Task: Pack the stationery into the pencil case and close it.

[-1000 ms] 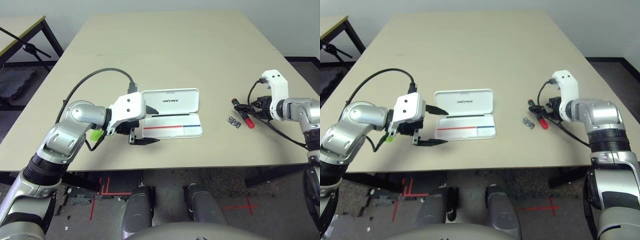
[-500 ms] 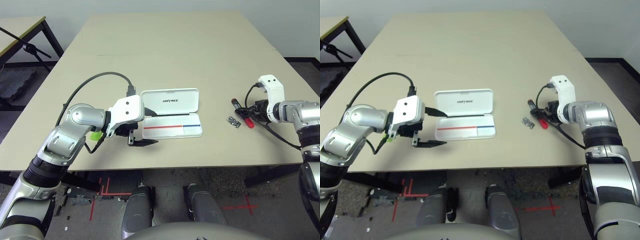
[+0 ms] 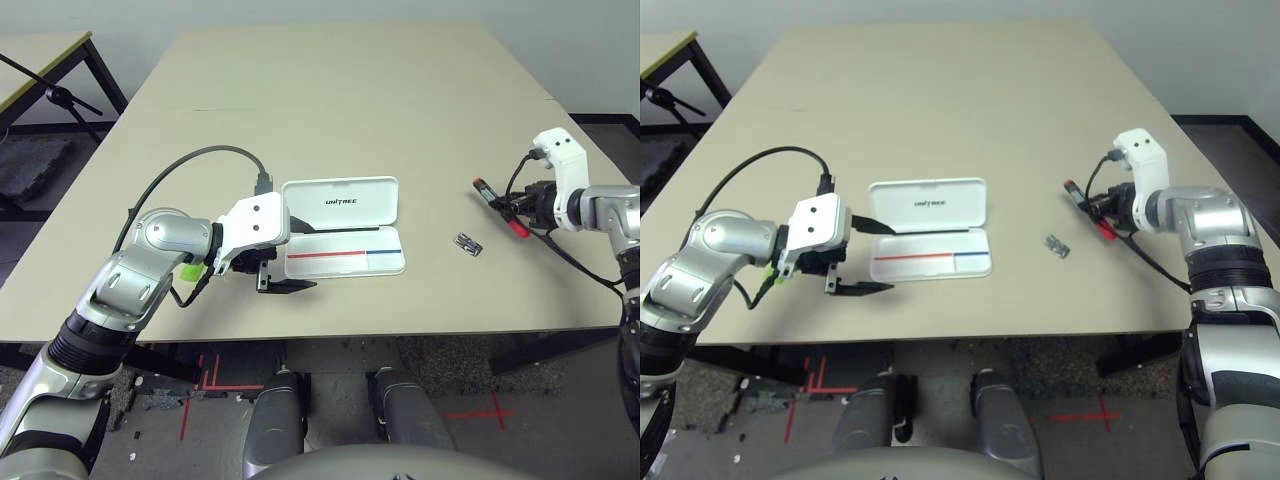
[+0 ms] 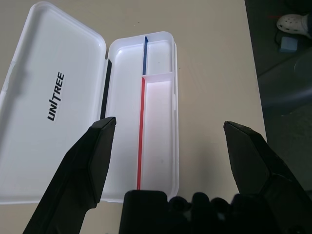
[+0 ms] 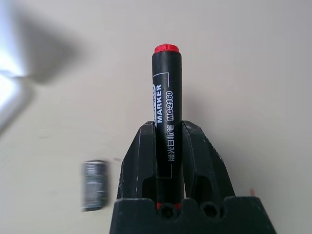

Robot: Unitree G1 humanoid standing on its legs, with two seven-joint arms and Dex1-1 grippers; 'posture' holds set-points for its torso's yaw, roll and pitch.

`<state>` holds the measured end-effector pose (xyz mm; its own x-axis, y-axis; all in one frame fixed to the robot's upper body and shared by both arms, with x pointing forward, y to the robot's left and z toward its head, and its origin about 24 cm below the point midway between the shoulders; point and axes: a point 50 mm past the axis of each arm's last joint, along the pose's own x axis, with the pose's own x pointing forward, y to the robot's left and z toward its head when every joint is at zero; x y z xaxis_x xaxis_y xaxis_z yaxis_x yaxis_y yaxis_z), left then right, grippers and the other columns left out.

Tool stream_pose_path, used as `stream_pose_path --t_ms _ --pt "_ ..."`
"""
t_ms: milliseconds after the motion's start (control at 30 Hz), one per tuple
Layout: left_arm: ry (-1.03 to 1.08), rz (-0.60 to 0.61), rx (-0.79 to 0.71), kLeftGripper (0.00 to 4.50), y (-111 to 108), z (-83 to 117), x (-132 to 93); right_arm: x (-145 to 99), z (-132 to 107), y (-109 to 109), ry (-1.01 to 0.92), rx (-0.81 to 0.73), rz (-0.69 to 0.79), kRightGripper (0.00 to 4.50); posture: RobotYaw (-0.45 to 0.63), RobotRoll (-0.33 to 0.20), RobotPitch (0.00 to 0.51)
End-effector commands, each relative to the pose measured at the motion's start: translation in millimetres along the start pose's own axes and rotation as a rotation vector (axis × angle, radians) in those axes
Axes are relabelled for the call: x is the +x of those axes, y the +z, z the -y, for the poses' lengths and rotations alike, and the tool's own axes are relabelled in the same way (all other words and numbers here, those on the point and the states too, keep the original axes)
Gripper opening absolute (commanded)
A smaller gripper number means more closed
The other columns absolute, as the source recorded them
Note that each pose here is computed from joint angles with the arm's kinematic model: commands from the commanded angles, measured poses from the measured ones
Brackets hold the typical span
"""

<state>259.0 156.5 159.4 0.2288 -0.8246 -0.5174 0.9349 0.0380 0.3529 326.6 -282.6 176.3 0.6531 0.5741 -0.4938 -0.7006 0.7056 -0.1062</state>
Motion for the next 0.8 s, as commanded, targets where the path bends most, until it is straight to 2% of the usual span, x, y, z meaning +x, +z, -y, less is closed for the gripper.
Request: stream_pose_path --t_ms 33,200,400,600,800 --pt "-0.016 -0.025 -0.014 4.50 -7 3 2 0 -17 6 0.163 -0.108 0.004 0.48 -0.06 0.000 0.081" --pt "0.000 -0.045 -0.019 4.50 -11 -1 -4 3 -42 19 0.347 -0.196 0.013 0.48 -0.06 0.000 0.081" --pt "0.029 -0.087 -0.022 4.50 -17 -7 -17 17 -64 32 0.457 -0.275 -0.002 0.48 -0.05 0.000 0.075" --pt "0.042 -0.088 -0.029 4.50 -17 -10 -22 48 -88 50 0.524 -0.350 0.015 0.48 -0.03 0.000 0.069" --pt "0.049 -0.092 -0.023 4.50 -16 -11 -22 75 -107 58 0.584 -0.396 0.012 0.48 -0.02 0.000 0.065"
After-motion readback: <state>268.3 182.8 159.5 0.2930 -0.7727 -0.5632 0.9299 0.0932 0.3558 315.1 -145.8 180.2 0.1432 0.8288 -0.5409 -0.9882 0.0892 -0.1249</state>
